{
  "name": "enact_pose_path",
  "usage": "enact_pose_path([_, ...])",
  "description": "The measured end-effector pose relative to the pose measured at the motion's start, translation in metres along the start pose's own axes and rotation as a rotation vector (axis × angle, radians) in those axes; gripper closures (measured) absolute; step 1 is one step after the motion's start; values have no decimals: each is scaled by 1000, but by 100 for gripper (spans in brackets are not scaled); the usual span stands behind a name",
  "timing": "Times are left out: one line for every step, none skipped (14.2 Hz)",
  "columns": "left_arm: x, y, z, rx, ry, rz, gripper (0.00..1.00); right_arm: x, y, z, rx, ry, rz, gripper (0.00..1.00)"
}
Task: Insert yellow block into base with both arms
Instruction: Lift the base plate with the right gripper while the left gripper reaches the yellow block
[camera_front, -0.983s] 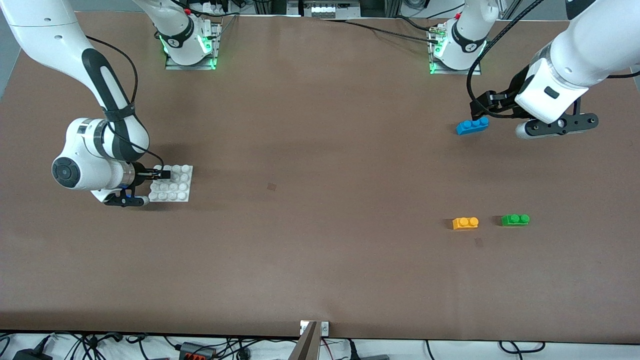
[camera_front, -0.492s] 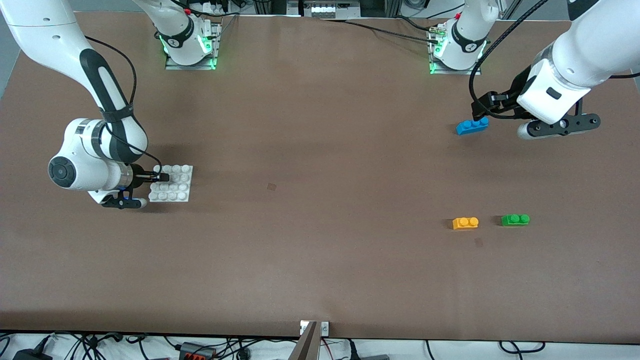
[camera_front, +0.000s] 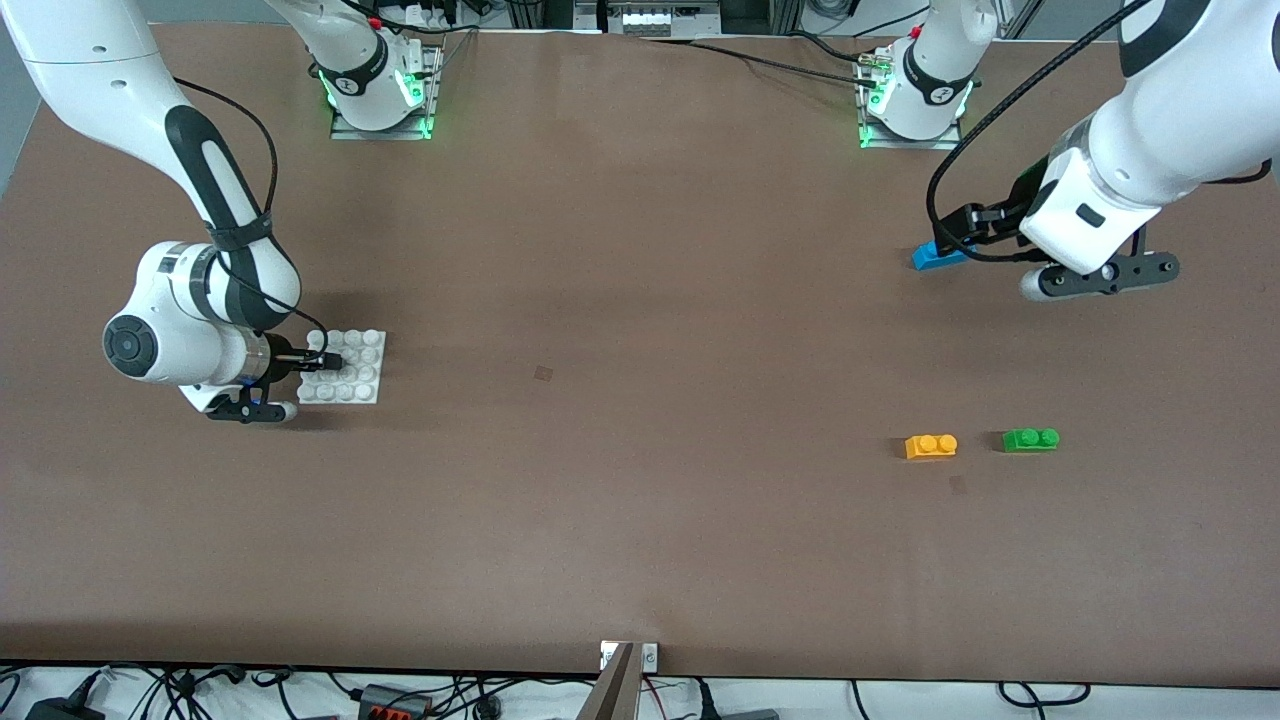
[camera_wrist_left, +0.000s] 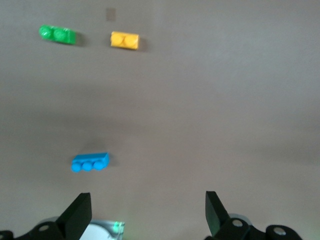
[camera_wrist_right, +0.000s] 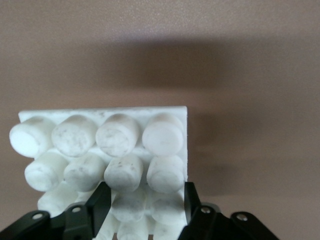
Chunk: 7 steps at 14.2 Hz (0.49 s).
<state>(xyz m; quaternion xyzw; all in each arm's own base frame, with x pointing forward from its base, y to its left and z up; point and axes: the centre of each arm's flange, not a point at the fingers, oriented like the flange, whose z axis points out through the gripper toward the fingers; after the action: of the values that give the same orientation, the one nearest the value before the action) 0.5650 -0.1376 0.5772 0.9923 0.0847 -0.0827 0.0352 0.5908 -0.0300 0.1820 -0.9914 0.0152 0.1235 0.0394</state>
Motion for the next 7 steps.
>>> enact_pose_path([9,1,5,-16,17,5,0,0,0,0,0,0,-1,38])
enact_pose_path([18,2,13,-24,22,10,0,0,0,0,0,0,-2,39])
enact_pose_path([29,1,25,-28,18,10,0,0,0,0,0,0,-2,39])
enact_pose_path([41,-2,39,-31,7,6,0,0,0,0,0,0,-2,39])
enact_pose_path([53,-6,54,-32,-8,0,0,0,0,0,0,0,-4,39])
enact_pose_path([63,-11,66,-34,-20,-9,0,0,-2,0,1,0,-10,39])
enact_pose_path([71,-17,75,-37,-27,-20,0,0,-8,1,4,-1,-20,39])
